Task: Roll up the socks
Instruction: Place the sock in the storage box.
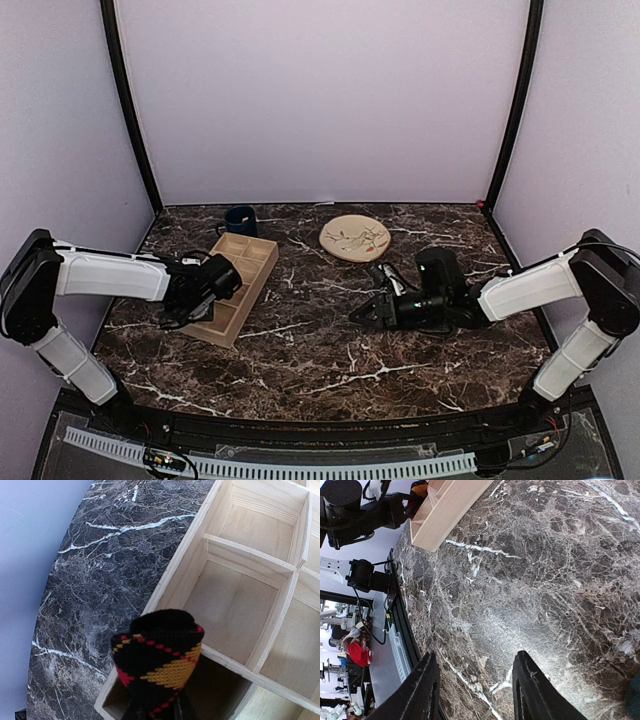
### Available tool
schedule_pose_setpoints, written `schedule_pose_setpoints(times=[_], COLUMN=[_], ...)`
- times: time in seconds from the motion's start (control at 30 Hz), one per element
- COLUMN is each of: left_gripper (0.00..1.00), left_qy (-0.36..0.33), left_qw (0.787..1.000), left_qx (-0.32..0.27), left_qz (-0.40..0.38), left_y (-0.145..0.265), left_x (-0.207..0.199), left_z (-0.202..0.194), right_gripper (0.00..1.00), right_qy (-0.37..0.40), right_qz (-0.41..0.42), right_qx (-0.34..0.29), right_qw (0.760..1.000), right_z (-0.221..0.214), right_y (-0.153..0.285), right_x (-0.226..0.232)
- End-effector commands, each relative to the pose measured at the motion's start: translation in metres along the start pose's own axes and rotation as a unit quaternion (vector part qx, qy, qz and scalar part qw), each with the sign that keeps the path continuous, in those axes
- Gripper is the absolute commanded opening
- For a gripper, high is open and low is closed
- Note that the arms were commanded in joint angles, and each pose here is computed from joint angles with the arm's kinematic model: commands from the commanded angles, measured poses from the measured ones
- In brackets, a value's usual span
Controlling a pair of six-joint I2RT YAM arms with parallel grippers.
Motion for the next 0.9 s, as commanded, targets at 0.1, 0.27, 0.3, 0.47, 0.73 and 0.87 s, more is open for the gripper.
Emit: schedule_pose_setpoints(times=[0.1, 0.27, 0.3, 0.47, 0.73, 0.87], left_gripper=[0.0, 0.0, 0.0, 0.0, 0.0, 0.0], left_qy=[-0.006, 0.001, 0.001, 0.0, -0.001, 0.01], left_qw=[0.998, 0.997, 0.997, 0.995, 0.989, 0.985], left_qx=[0.051, 0.069, 0.072, 0.091, 0.12, 0.137], left_qz=[-0.02, -0.033, -0.037, -0.051, -0.089, -0.108], left_y=[-0.004, -0.008, -0.009, -0.01, -0.007, -0.009], left_x=[-0.008, -0.008, -0.008, -0.008, -0.007, -0.004], left_z=[-0.015, -0.018, -0.018, -0.021, -0.025, -0.023], right_gripper=[0.45, 0.45, 0.45, 0.45, 0.46, 0.45], right_qy=[0.02, 0.023, 0.023, 0.024, 0.024, 0.025], right_qz=[0.012, 0.013, 0.012, 0.012, 0.012, 0.013], right_qx=[-0.01, -0.01, -0.01, -0.011, -0.015, -0.016], right_qw=[1.0, 1.0, 1.0, 1.0, 1.0, 0.999], right_z=[0.006, 0.009, 0.009, 0.012, 0.015, 0.018], right_y=[0.004, 0.004, 0.004, 0.004, 0.003, 0.002], right_x=[0.011, 0.014, 0.014, 0.015, 0.017, 0.018])
Point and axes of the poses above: each gripper's point midway between its finger pads, its own y axis back along the fingers, its own x axis along the line the jaws close on, z = x × y, the point moved 4 cm from there along y, back along the fingers, and after that the axes turned 2 degrees about -y, right-handed, at the moved point
